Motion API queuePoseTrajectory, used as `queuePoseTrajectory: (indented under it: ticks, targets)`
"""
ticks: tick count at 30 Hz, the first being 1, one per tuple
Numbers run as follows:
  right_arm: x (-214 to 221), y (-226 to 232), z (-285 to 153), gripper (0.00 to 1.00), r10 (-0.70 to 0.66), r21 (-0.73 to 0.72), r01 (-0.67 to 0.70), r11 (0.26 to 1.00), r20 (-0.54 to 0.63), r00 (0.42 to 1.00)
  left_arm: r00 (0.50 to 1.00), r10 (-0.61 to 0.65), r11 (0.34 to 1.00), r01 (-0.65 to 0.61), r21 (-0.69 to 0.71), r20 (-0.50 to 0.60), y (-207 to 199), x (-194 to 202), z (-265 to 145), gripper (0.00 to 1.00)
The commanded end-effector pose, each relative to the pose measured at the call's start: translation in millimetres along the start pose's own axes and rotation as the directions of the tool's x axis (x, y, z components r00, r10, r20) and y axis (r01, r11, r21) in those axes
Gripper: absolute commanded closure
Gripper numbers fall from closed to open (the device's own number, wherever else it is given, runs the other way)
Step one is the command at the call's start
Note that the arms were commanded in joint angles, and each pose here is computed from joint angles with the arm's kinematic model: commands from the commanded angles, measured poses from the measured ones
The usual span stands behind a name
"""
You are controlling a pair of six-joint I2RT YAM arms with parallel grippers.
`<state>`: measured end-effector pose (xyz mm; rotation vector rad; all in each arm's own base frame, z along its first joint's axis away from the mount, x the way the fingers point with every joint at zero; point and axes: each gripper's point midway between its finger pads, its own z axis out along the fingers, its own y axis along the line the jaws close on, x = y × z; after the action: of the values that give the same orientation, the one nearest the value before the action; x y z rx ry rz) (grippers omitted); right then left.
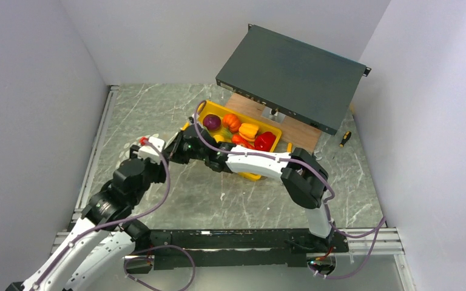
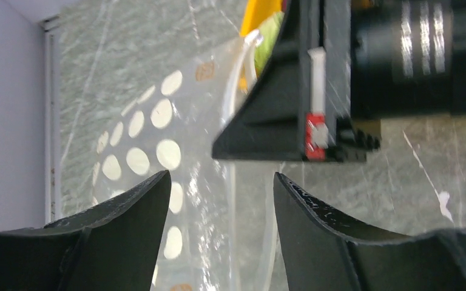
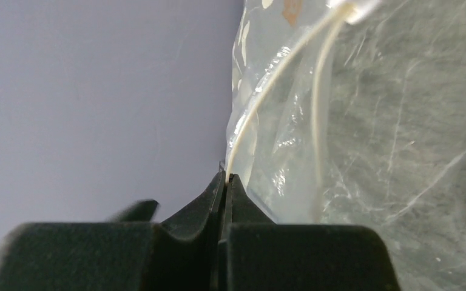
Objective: Place the food in the zip-top bag and seal the zipper
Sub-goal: Open the zipper of the food storage bag at the center of the board.
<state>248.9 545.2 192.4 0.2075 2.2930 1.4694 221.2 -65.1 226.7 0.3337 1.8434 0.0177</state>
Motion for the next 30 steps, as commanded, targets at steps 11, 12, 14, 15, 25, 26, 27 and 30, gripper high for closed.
queuePoseTrajectory:
  ticks: [11, 12, 14, 15, 25, 26, 27, 30]
  targets:
    - [-41, 24, -24, 1.00, 0.221, -0.024, -0.220, 0.975, 0.042, 0.974, 0.986, 0.062, 0.997, -0.067, -0.029, -0.153, -8, 8, 30, 0.43]
    - [-41, 24, -25, 1.00, 0.222, -0.014, -0.222, 0.975, 0.047, 0.974, 0.983, 0.067, 0.996, -0.074, -0.039, -0.169, -7, 10, 31, 0.46]
    - [-39, 23, -28, 1.00, 0.233, 0.004, -0.233, 0.972, 0.063, 0.971, 0.980, 0.072, 0.995, -0.083, -0.052, -0.186, -5, 13, 33, 0.50]
    - [-39, 23, -29, 1.00, 0.240, 0.004, -0.241, 0.970, 0.070, 0.968, 0.980, 0.072, 0.995, -0.083, -0.051, -0.186, -6, 13, 34, 0.51]
    - [-19, 31, -29, 1.00, 0.283, -0.009, -0.283, 0.959, 0.032, 0.959, 0.975, 0.080, 0.991, -0.101, -0.092, -0.209, 2, 15, 33, 0.71]
    - [-18, 35, -28, 1.00, 0.269, -0.017, -0.269, 0.963, 0.021, 0.963, 0.974, 0.081, 0.991, -0.102, -0.090, -0.211, 2, 15, 33, 0.79]
    - [-16, 35, -27, 1.00, 0.251, -0.017, -0.250, 0.968, 0.009, 0.968, 0.973, 0.083, 0.990, -0.104, -0.090, -0.215, 2, 15, 32, 0.86]
    - [-14, 29, -30, 0.86, 0.144, -0.026, -0.144, 0.989, -0.006, 0.990, 0.979, 0.036, 0.989, -0.064, -0.133, -0.203, 9, 15, 26, 1.00]
